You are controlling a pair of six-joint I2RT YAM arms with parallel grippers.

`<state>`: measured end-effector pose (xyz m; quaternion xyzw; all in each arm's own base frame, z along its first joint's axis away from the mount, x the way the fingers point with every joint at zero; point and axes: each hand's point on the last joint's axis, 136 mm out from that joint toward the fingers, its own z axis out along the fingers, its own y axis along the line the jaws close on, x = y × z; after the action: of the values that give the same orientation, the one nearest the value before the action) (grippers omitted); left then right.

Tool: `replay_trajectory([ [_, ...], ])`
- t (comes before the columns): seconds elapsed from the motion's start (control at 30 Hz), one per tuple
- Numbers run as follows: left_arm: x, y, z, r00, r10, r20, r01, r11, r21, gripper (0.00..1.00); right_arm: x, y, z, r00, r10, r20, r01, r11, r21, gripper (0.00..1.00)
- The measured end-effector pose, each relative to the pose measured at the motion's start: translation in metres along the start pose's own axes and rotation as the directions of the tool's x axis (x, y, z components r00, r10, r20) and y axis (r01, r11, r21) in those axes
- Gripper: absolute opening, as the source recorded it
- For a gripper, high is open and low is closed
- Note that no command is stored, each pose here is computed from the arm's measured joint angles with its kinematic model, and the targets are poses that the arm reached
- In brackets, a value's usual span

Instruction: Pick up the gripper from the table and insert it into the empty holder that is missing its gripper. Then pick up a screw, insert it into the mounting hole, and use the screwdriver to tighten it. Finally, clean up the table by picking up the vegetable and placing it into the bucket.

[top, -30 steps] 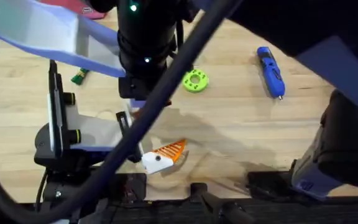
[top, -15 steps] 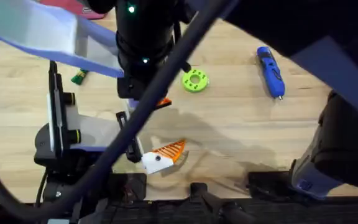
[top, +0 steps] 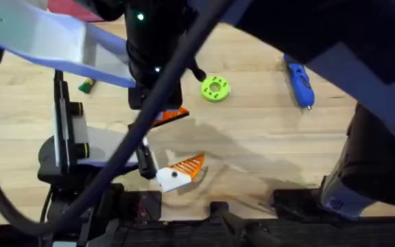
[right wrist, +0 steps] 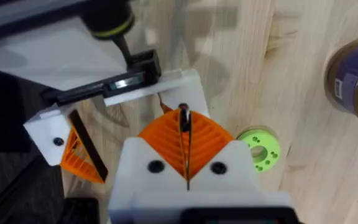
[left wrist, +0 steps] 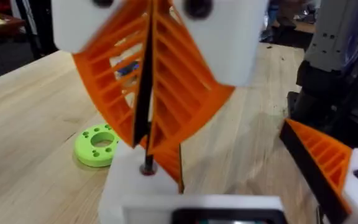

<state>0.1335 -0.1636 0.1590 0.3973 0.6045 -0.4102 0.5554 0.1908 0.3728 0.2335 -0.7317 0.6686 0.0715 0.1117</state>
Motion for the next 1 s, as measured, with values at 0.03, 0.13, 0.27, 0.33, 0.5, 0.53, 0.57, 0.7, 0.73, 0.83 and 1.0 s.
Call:
replay_trajectory([
  [0.03,0.000,0.000,0.000,1.000,0.000,0.000,0.000,1.000,0.000,0.987,0.000,0.000,0.000,1.000,0.000,0.000,0.000,1.000,0.001,0.006],
  [0.13,0.000,0.000,0.000,1.000,0.000,0.000,0.000,1.000,0.000,0.987,0.000,0.000,0.000,1.000,0.000,0.000,0.000,1.000,0.000,0.006],
  [0.27,0.000,0.000,0.000,1.000,0.000,0.000,0.000,1.000,0.000,0.987,0.000,0.000,0.001,1.000,0.000,-0.002,0.000,1.000,-0.001,0.006],
  [0.33,0.000,0.000,0.000,1.000,0.000,0.000,0.000,1.000,0.000,0.987,0.000,0.000,0.005,1.000,0.001,-0.009,-0.001,1.000,-0.006,0.006],
  [0.5,0.000,0.000,0.000,1.000,-0.015,0.000,0.015,1.000,-0.002,0.987,0.001,-0.001,0.012,1.000,0.002,-0.025,-0.003,1.000,-0.016,0.006],
  [0.53,0.000,0.000,0.000,1.000,-0.015,0.000,0.015,1.000,0.000,0.987,0.000,-0.001,0.012,1.000,0.002,-0.024,-0.003,1.000,-0.016,0.006],
  [0.57,0.000,0.000,0.000,1.000,-0.016,0.000,0.016,1.000,-0.001,0.987,0.000,-0.001,0.012,1.000,0.002,-0.024,-0.003,1.000,-0.016,0.006],
  [0.7,0.000,0.000,0.000,1.000,-0.016,0.000,0.016,1.000,-0.001,0.987,0.000,-0.002,0.012,1.000,0.002,-0.021,-0.003,1.000,-0.013,0.006],
  [0.73,0.000,0.000,0.000,1.000,-0.016,0.000,0.016,1.000,-0.001,0.987,-0.001,-0.002,0.012,1.000,0.002,-0.018,-0.002,1.000,-0.012,0.006],
  [0.83,0.000,0.000,0.000,1.000,-0.016,0.000,0.016,1.000,0.000,0.987,-0.003,-0.003,0.012,1.000,0.002,-0.011,-0.002,1.000,-0.007,0.006],
  [1.0,0.000,0.000,0.000,1.000,-0.016,0.000,0.016,1.000,0.000,0.987,-0.003,-0.003,0.012,1.000,0.003,-0.009,-0.003,1.000,-0.006,0.006],
])
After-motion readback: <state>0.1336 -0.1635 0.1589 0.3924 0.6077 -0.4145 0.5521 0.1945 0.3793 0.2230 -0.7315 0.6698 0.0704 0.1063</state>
